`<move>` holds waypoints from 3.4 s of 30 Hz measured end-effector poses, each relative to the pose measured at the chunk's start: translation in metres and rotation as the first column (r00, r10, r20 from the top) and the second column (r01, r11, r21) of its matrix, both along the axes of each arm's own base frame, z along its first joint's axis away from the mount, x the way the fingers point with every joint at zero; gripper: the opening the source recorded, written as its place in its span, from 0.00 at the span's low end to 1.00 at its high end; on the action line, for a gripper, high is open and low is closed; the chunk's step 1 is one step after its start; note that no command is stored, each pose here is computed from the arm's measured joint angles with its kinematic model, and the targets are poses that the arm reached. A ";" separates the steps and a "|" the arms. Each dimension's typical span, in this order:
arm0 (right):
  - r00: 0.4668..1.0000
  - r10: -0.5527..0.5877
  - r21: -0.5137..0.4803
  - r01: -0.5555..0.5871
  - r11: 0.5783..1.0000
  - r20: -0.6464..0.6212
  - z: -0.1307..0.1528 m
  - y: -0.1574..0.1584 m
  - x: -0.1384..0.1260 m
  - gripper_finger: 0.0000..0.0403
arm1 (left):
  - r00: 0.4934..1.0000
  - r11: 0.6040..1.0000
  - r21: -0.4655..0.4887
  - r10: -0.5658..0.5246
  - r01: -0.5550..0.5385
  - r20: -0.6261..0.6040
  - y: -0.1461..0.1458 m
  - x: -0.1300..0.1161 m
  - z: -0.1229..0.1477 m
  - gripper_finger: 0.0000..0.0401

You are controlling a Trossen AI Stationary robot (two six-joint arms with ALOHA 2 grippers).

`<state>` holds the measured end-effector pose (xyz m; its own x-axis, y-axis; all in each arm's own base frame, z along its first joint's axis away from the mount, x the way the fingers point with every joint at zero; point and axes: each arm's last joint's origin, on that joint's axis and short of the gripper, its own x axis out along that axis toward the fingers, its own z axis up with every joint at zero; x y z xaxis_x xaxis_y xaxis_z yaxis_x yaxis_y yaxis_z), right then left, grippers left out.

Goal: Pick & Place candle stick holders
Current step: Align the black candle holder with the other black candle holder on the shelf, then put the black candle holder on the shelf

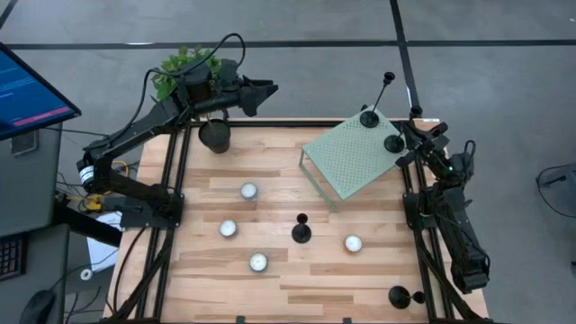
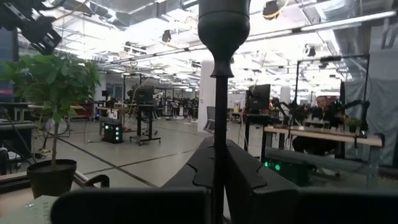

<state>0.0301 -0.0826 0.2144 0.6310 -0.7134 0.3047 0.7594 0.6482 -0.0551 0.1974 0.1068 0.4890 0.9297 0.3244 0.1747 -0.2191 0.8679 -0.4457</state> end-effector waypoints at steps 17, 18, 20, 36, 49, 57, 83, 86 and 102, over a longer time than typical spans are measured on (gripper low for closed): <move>0.999 -0.036 0.042 0.036 0.998 0.004 -0.003 -0.002 -0.001 0.18 | 1.000 1.000 0.000 0.000 0.000 0.001 0.000 0.000 0.000 0.53; 0.999 -0.036 0.042 0.036 0.998 0.004 -0.003 -0.002 -0.001 0.21 | 1.000 1.000 0.000 0.000 0.000 0.000 0.000 0.000 0.000 0.53; 0.999 -0.036 0.042 0.036 0.998 0.004 -0.003 -0.002 -0.001 0.28 | 1.000 1.000 0.000 0.000 0.000 0.001 0.000 0.000 0.000 0.53; 0.996 -0.086 0.103 0.088 0.991 -0.024 0.031 0.010 -0.004 0.63 | 1.000 1.000 -0.009 -0.002 0.002 0.004 0.000 0.000 0.000 0.53; 0.981 -0.184 0.093 0.189 0.978 -0.057 0.099 0.057 -0.015 0.63 | 1.000 1.000 -0.003 -0.016 0.016 0.002 -0.001 0.000 0.000 0.53; 0.973 -0.218 0.089 0.224 0.970 -0.077 0.134 0.100 -0.025 0.63 | 0.996 0.997 -0.010 -0.077 0.077 -0.040 -0.003 0.001 -0.004 0.53; 0.985 -0.163 0.197 0.171 0.965 -0.060 0.154 0.158 -0.035 0.63 | 0.557 0.900 -0.262 -0.424 0.349 -0.714 -0.083 0.037 -0.125 0.55; 0.988 -0.142 0.201 0.153 0.968 -0.065 0.154 0.158 -0.034 0.63 | 0.519 0.883 -0.303 -0.458 0.359 -0.722 -0.090 0.041 -0.147 0.58; 0.990 -0.116 0.182 0.129 0.975 -0.083 0.154 0.159 -0.033 0.63 | 0.691 0.877 -0.169 -0.461 0.450 -0.557 -0.103 0.065 -0.214 0.73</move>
<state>-0.0033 0.0762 0.3685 0.5505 -0.8267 0.1164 0.8322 0.5544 0.0010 0.2621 0.0039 0.2748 0.8871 -0.1677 -0.4300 -0.0133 0.9220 -0.3869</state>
